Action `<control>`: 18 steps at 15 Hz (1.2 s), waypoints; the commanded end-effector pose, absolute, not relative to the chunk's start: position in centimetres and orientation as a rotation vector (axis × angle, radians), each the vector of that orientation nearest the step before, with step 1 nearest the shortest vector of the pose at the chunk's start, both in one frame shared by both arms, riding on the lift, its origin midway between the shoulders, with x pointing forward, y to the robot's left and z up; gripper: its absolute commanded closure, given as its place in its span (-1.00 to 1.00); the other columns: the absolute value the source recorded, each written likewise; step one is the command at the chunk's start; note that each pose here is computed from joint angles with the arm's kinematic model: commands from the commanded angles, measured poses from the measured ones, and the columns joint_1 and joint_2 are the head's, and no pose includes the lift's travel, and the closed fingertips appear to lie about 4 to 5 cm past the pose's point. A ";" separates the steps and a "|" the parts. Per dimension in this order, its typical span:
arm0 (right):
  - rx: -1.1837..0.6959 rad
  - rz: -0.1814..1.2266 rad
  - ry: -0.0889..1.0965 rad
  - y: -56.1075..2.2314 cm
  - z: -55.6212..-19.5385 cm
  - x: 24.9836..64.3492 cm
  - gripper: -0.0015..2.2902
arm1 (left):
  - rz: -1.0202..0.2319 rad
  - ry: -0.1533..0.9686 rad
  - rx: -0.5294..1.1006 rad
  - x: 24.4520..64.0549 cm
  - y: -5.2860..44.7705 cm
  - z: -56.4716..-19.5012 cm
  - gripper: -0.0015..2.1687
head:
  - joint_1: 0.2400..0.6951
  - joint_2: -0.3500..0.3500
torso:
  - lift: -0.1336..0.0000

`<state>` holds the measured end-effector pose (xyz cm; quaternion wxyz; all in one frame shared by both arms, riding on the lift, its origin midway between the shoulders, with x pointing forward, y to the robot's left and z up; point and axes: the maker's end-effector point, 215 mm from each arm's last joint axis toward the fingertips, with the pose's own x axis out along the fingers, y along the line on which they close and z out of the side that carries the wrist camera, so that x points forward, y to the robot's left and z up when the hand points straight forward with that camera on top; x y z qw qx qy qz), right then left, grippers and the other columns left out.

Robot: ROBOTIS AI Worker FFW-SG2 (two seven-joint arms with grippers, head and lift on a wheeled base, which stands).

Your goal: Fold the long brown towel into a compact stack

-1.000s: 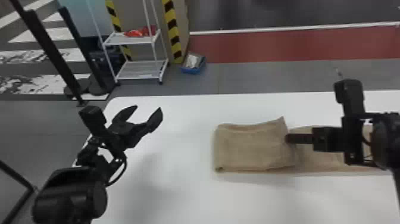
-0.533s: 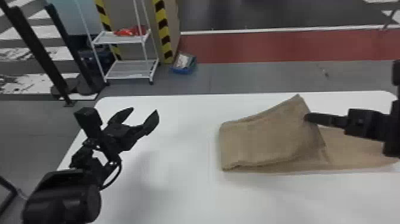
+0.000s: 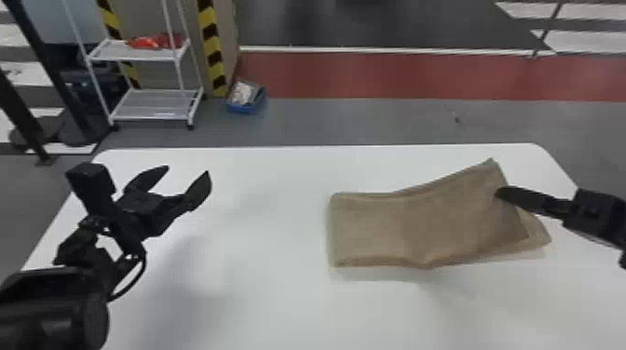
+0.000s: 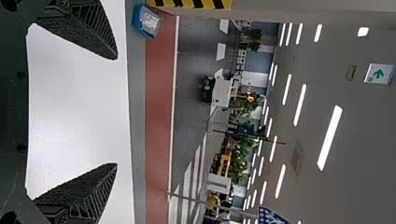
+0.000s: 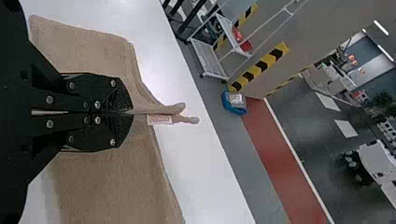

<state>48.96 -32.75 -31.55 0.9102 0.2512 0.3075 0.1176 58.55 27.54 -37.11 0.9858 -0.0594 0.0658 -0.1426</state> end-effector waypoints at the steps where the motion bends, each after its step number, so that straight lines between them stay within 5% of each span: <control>1: 0.509 0.204 0.622 -35.4 -31.0 48.7 0.03 | -0.290 0.138 -0.113 58.6 27.2 -37.3 -0.94 | 1.00 -0.15 | -0.85; 9: 0.465 0.217 0.536 -38.0 -29.4 51.5 0.03 | -0.295 0.159 -0.109 58.2 26.4 -38.2 -0.94 | 1.00 -0.30 | -0.85; 18: 0.430 0.139 0.546 -44.2 -33.0 52.4 0.03 | -0.305 0.171 -0.098 58.0 25.6 -38.7 -0.94 | 1.00 -0.48 | -0.85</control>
